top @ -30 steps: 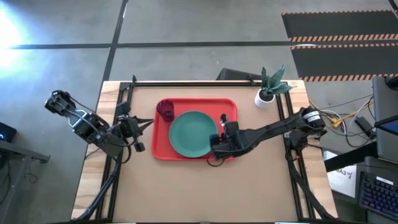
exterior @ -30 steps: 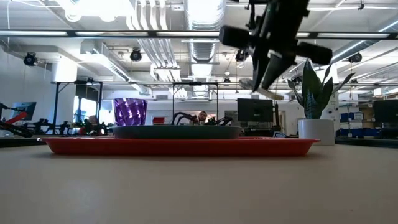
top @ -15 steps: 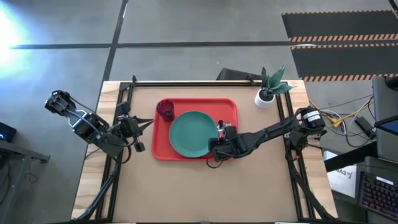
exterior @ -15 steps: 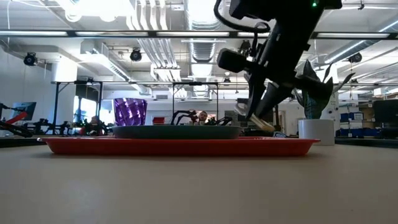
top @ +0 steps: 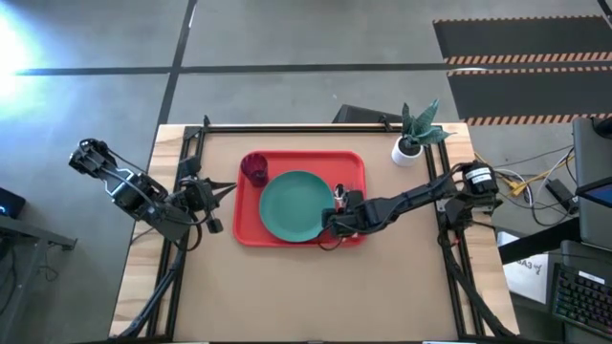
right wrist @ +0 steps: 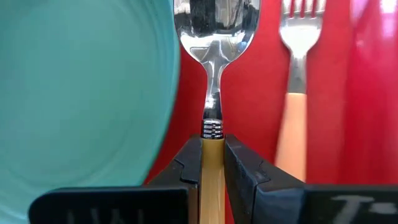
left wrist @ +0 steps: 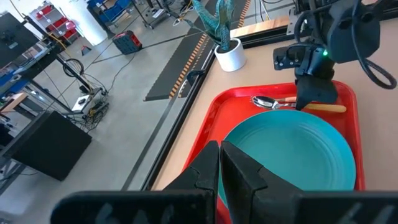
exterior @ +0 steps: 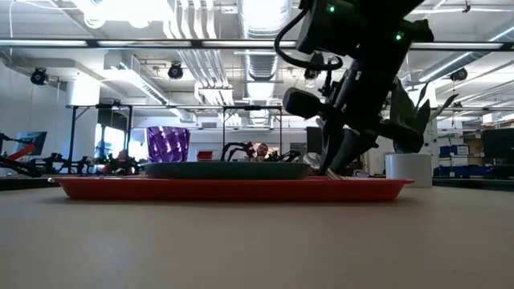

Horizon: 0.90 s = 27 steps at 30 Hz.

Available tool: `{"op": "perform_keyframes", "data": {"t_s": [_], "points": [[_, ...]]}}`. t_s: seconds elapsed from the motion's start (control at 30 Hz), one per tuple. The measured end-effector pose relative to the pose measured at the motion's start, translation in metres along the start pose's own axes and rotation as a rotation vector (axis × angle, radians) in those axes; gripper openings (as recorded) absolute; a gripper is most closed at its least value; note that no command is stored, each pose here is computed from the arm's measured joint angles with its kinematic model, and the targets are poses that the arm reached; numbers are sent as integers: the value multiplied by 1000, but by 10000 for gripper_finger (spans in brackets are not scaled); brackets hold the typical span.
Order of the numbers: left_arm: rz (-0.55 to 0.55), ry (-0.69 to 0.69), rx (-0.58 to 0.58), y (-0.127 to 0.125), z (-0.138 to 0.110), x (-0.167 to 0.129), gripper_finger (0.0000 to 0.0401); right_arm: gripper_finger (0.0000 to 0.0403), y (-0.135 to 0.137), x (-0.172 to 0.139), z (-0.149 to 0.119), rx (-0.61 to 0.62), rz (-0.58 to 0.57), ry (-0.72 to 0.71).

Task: Pick and place plate/cup/fork/spoon on tray
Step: Put the orange spoon to the left side of the orange fork on the orange tray

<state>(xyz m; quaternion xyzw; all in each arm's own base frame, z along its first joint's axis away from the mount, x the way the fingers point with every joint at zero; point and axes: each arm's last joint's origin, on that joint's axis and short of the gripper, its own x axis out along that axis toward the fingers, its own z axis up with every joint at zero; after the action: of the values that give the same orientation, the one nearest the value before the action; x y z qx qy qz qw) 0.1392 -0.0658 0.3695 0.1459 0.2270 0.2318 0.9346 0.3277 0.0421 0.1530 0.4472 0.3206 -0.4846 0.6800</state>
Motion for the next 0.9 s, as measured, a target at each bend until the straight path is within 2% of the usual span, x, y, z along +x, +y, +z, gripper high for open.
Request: {"op": "perform_keyframes", "data": {"t_s": [0.3,0.47,0.8,0.9], "points": [[0,1,3,0,0,0,0,28,-8,13,10,-26,-22,40],[1,1,2,0,0,0,0,28,-9,21,12,-14,30,42],[1,1,2,0,0,0,0,28,-11,23,14,-15,23,36],[1,1,2,0,0,0,0,44,-11,23,14,-15,24,32]]}}
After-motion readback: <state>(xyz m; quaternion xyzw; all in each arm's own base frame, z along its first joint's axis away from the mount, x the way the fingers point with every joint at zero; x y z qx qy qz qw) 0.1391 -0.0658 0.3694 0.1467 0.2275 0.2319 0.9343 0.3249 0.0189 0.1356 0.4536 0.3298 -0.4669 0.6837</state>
